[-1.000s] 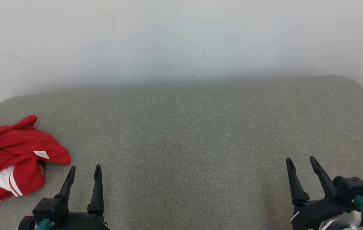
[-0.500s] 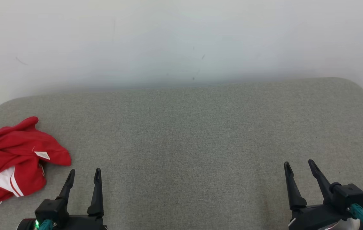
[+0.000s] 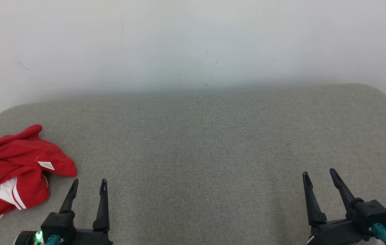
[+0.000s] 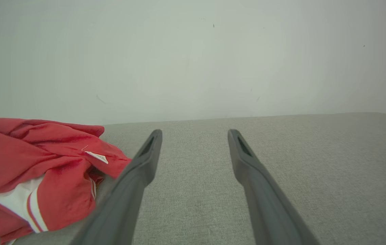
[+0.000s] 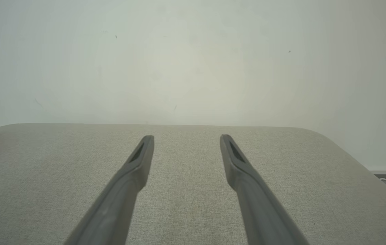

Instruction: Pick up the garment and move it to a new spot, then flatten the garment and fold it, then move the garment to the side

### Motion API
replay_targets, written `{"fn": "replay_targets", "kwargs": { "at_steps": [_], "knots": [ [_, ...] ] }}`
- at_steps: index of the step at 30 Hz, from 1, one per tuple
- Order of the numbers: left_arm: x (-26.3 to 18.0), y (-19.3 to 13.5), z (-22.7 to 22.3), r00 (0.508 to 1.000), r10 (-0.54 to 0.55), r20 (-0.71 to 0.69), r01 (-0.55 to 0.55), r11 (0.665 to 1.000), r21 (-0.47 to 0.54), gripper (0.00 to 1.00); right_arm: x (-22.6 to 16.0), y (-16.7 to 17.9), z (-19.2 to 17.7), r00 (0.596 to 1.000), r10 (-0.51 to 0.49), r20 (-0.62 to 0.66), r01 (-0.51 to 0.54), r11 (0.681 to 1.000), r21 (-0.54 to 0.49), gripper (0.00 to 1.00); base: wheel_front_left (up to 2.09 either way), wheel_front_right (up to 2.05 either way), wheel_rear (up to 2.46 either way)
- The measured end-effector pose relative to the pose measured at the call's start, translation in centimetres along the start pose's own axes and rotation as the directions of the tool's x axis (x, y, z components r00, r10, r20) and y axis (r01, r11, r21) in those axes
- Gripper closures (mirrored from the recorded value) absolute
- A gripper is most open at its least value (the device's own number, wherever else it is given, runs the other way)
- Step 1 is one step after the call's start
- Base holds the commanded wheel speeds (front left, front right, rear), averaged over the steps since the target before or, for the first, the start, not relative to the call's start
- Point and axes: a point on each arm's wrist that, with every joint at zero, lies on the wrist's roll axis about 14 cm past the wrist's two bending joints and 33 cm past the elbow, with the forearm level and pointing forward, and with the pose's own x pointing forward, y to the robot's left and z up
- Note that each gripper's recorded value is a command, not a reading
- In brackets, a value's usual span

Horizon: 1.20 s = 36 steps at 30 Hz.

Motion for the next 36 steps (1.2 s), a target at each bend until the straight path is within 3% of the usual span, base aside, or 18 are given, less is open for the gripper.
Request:
{"fn": "replay_targets", "kwargs": {
  "at_steps": [28,36],
  "knots": [
    [-0.3,0.3,-0.7,1.0,0.003,-0.022,-0.003,1.0,-0.011,0.0,-0.1,0.0,-0.5,1.0,-0.01,-0.013,0.01,1.0,0.021,0.0,0.0,0.0,0.0],
    [-1.4,3.2,-0.1,0.996,0.088,-0.01,-0.088,0.996,0.007,0.0,1.2,2.9,-0.9,0.996,0.083,-0.021,-0.082,0.996,0.037,0.0,0.0,0.0,0.0]
  ]
}}
